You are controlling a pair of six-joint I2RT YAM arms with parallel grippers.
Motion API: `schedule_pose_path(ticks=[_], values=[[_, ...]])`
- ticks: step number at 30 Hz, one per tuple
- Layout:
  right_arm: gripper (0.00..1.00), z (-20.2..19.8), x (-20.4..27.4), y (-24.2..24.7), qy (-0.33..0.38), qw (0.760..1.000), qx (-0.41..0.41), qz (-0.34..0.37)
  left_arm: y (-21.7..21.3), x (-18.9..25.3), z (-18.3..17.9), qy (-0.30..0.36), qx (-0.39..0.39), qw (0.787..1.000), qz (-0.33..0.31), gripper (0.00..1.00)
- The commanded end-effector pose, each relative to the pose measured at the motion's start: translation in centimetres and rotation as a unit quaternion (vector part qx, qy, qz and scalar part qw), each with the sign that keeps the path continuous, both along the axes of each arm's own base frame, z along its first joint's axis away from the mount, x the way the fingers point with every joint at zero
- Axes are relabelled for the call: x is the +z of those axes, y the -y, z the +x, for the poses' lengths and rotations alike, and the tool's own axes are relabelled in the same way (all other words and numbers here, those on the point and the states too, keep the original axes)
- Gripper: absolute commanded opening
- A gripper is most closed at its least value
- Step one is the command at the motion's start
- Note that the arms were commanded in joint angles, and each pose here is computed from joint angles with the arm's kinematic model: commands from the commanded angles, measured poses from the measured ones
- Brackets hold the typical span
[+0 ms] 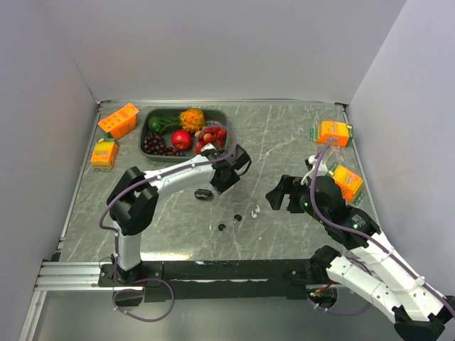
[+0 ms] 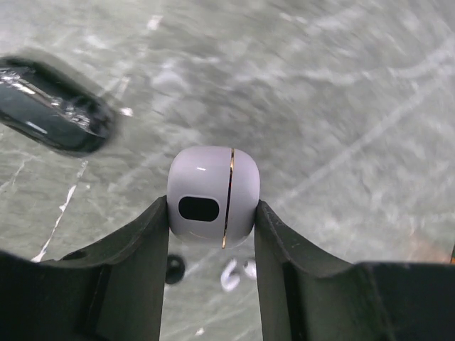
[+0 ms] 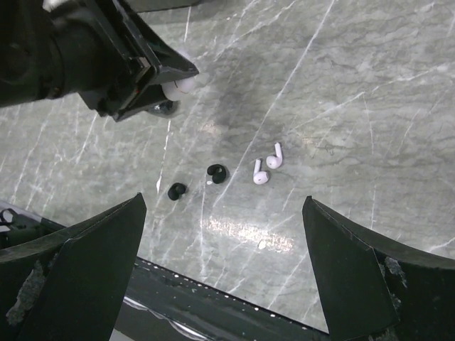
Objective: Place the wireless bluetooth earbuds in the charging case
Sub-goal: Pick up the charging case at the center of the board.
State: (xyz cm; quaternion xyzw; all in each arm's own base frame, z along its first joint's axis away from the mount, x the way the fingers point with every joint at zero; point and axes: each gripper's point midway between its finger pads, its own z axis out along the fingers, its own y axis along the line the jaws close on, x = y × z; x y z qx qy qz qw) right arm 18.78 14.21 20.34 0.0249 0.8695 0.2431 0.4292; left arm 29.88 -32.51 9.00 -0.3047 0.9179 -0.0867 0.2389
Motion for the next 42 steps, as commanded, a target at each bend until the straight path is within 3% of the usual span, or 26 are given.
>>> schedule_pose_path(ticks=[1, 5, 11, 13, 14, 15, 18, 23, 29, 31, 32, 35, 36, 38, 42], values=[[0.99, 0.2, 1.4, -0.2, 0.023, 0.999, -0.008, 0.030, -0.8, -2.2, -0.9, -0.022, 0.081, 0.996, -0.041, 0.01], [0.99, 0.2, 1.2, -0.3, 0.023, 0.999, -0.004, 0.029, -0.9, -3.8, -1.2, -0.041, 0.115, 0.992, -0.042, 0.01], [0.99, 0.4, 0.3, -0.3, 0.017, 1.000, -0.001, 0.014, 0.1, -4.2, -0.8, -0.044, 0.105, 0.993, -0.044, 0.01], [0.99, 0.4, -0.2, -0.4, 0.013, 1.000, 0.000, 0.012, 0.3, -4.9, -1.1, -0.054, 0.096, 0.993, -0.035, 0.07], [0.99, 0.4, -0.6, -0.4, 0.011, 1.000, 0.000, 0.010, 0.4, -5.3, -1.4, -0.060, 0.083, 0.994, -0.032, 0.10], [0.99, 0.4, -0.6, -0.4, 0.011, 1.000, 0.000, 0.011, 0.9, -5.5, -1.7, -0.070, 0.067, 0.995, -0.039, 0.33], [0.99, 0.4, -0.9, -0.2, 0.011, 1.000, -0.005, 0.009, 1.3, -6.4, -2.1, -0.090, 0.039, 0.995, -0.024, 0.50], [1.00, 0.4, -1.0, 0.0, 0.011, 1.000, -0.010, 0.007, 1.5, -6.3, -2.0, -0.082, 0.015, 0.996, -0.025, 0.64], [0.99, 0.6, -0.4, 0.4, 0.023, 1.000, -0.016, 0.006, 2.4, -1.8, -1.3, -0.030, -0.032, 0.998, -0.044, 0.95], [0.99, 0.5, 0.0, 0.5, 0.026, 1.000, -0.014, 0.002, 2.4, 0.2, -1.2, -0.004, -0.061, 0.997, -0.044, 0.99], [0.99, 0.5, 0.0, 0.6, 0.026, 1.000, -0.015, -0.002, 2.4, 1.0, -1.3, 0.007, -0.078, 0.996, -0.042, 0.96], [0.99, 0.1, 0.7, 1.1, 0.036, 0.999, -0.015, -0.004, 2.6, 2.6, -2.4, 0.046, -0.186, 0.981, -0.041, 0.97], [0.99, 0.1, 0.8, 1.4, 0.041, 0.999, -0.017, -0.006, 3.2, 4.7, -2.2, 0.092, -0.239, 0.965, -0.055, 0.98], [0.99, -0.3, 1.4, 1.7, 0.058, 0.998, -0.015, 0.001, 2.3, 3.5, -3.9, 0.095, -0.304, 0.947, -0.047, 0.98], [0.99, -0.5, 1.3, 2.1, 0.074, 0.997, -0.018, 0.006, -0.1, 2.6, -4.2, 0.099, -0.390, 0.914, 0.044, 0.99]])
